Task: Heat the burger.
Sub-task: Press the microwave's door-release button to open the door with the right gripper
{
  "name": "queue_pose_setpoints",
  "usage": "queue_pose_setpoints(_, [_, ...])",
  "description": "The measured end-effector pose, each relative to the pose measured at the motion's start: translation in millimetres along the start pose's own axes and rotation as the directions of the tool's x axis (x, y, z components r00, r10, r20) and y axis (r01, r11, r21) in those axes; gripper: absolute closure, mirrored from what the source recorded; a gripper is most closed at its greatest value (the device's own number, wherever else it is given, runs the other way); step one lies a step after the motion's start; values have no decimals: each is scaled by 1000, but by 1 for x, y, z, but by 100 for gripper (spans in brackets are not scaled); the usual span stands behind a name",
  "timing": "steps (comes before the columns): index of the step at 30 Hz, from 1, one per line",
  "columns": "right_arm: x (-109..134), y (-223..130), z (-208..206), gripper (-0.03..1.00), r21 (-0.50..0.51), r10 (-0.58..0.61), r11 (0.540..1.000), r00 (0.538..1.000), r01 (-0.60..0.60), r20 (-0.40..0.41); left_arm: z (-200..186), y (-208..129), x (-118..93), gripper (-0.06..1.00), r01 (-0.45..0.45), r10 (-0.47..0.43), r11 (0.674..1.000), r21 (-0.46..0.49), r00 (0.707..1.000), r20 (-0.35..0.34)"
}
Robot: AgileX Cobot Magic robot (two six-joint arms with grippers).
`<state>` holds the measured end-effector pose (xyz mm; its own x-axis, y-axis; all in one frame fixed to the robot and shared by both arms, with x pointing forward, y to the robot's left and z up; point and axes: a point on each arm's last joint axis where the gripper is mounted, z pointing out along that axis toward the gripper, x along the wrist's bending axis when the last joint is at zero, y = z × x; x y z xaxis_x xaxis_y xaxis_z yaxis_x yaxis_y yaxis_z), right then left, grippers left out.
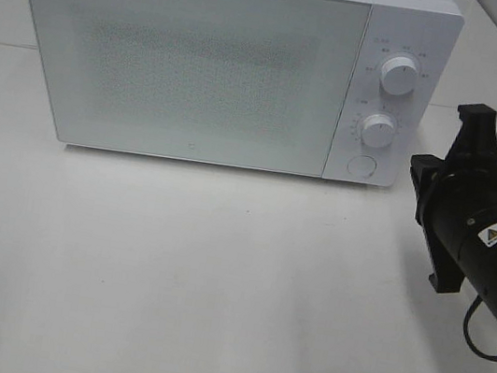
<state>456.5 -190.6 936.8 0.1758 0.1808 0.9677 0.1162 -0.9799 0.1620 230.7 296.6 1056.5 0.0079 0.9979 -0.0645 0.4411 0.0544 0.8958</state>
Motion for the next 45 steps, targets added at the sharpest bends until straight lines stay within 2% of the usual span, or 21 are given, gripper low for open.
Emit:
queue_pose_setpoints(1, [0,0,0,93,0,74,997,997,-74,0,0,0,0,-4,0,0,1000,0,1000,0])
queue_pose_setpoints(5, [0,0,0,96,1,136,991,991,-136,3,0,0,0,-4,0,0,1000,0,1000,0])
queue_pose_setpoints(16, [-1,-1,0,96,14,156,988,988,-156,15,0,0,0,-4,0,0,1000,0,1000,0])
queue_pose_setpoints(29, [-28,-12,7,96,44,171,983,978,-177,124,0,0,0,-5,0,0,1000,0,1000,0])
queue_pose_setpoints(45, [-44,-11,41,96,40,171,983,976,-178,135,0,0,0,-5,0,0,1000,0,1000,0])
